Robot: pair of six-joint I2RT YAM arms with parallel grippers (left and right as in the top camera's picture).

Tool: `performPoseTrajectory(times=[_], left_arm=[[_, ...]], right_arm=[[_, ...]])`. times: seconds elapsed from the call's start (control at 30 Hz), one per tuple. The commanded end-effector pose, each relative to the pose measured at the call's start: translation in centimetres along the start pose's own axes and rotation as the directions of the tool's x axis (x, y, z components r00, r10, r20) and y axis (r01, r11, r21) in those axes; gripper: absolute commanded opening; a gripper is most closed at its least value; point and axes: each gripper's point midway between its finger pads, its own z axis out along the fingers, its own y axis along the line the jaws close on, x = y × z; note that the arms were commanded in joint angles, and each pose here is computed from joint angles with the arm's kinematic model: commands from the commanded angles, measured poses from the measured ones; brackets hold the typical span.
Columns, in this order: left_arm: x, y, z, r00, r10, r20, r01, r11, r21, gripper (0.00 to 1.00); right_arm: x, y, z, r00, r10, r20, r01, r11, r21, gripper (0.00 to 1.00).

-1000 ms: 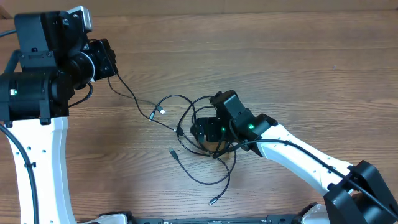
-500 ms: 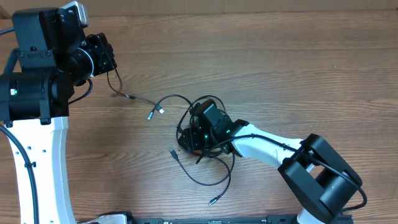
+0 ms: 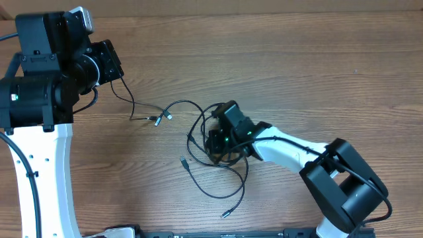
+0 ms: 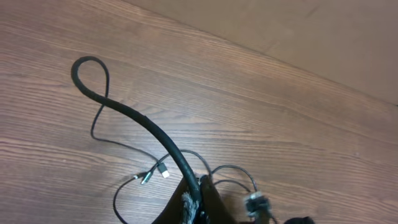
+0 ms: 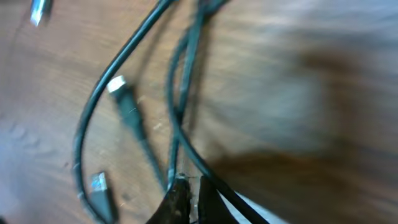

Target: Untangle cables

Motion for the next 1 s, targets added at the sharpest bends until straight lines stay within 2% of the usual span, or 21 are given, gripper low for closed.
performPoseTrajectory(times=[0.0, 0.2, 0.43, 0.5, 0.53, 0.57, 0.6, 0.63, 0.67, 0.7, 0.8, 0.87, 0.9, 0.97], left_arm=[[-0.5, 1.5, 1.3, 1.000, 0.009, -0.002, -0.010, 0.997, -0.081, 0.04], [0.3, 3.1, 4.9, 0.996, -0.004, -0.088, -0.008, 0.990, -0.138, 0.04], [3.4, 5.4, 8.5, 0.964, -0.053, -0.259, -0.006, 0.975, -0.224, 0.08], [3.8, 6.4, 9.3, 0.957, -0.062, -0.284, -0.016, 0.964, -0.265, 0.11], [4.1, 6.9, 9.8, 0.953, -0.065, -0.296, -0.024, 0.957, -0.289, 0.17], [4.3, 7.3, 10.1, 0.949, -0.070, -0.308, -0.029, 0.952, -0.306, 0.31], [4.5, 7.6, 10.4, 0.945, -0.074, -0.320, -0.033, 0.948, -0.317, 0.47], [4.8, 7.8, 10.7, 0.940, -0.078, -0.331, -0.035, 0.946, -0.323, 0.75], [4.9, 7.9, 10.9, 0.937, -0.081, -0.339, -0.036, 0.945, -0.325, 0.84], [5.0, 7.9, 11.0, 0.936, -0.083, -0.343, -0.036, 0.945, -0.325, 0.88], [4.9, 7.4, 11.3, 0.937, -0.086, -0.339, -0.021, 0.954, -0.300, 0.94], [5.1, 6.7, 11.4, 0.932, -0.089, -0.350, -0.006, 0.966, -0.260, 0.95], [5.3, 6.3, 11.4, 0.928, -0.092, -0.361, 0.002, 0.971, -0.241, 0.89], [6.0, 6.0, 11.4, 0.916, -0.098, -0.388, 0.007, 0.973, -0.230, 0.75]], right_arm=[[-2.6, -3.4, -1.0, 0.991, 0.118, 0.069, -0.122, 0.991, 0.053, 0.04], [-4.9, -7.9, -2.8, 0.948, 0.291, 0.127, -0.302, 0.950, 0.080, 0.05], [-5.4, -9.2, -3.4, 0.936, 0.322, 0.142, -0.335, 0.938, 0.086, 0.05], [-5.5, -9.2, -3.4, 0.936, 0.321, 0.144, -0.334, 0.939, 0.084, 0.05], [-5.5, -9.2, -3.4, 0.936, 0.320, 0.146, -0.334, 0.939, 0.083, 0.05], [-5.5, -9.2, -3.4, 0.936, 0.320, 0.147, -0.333, 0.939, 0.082, 0.05], [-5.5, -9.2, -3.4, 0.936, 0.320, 0.147, -0.334, 0.939, 0.081, 0.05], [-5.5, -9.2, -3.4, 0.936, 0.320, 0.147, -0.333, 0.939, 0.081, 0.06], [-5.5, -9.2, -3.4, 0.936, 0.319, 0.146, -0.333, 0.939, 0.082, 0.05], [-5.5, -9.2, -3.4, 0.936, 0.320, 0.146, -0.333, 0.939, 0.082, 0.06], [-5.5, -9.2, -3.4, 0.936, 0.319, 0.147, -0.333, 0.939, 0.082, 0.07], [-5.5, -9.2, -3.4, 0.936, 0.319, 0.147, -0.333, 0.939, 0.082, 0.16], [-5.5, -9.2, -3.4, 0.936, 0.319, 0.147, -0.333, 0.939, 0.082, 0.21], [-5.5, -9.2, -3.4, 0.936, 0.319, 0.146, -0.333, 0.939, 0.081, 0.25]])
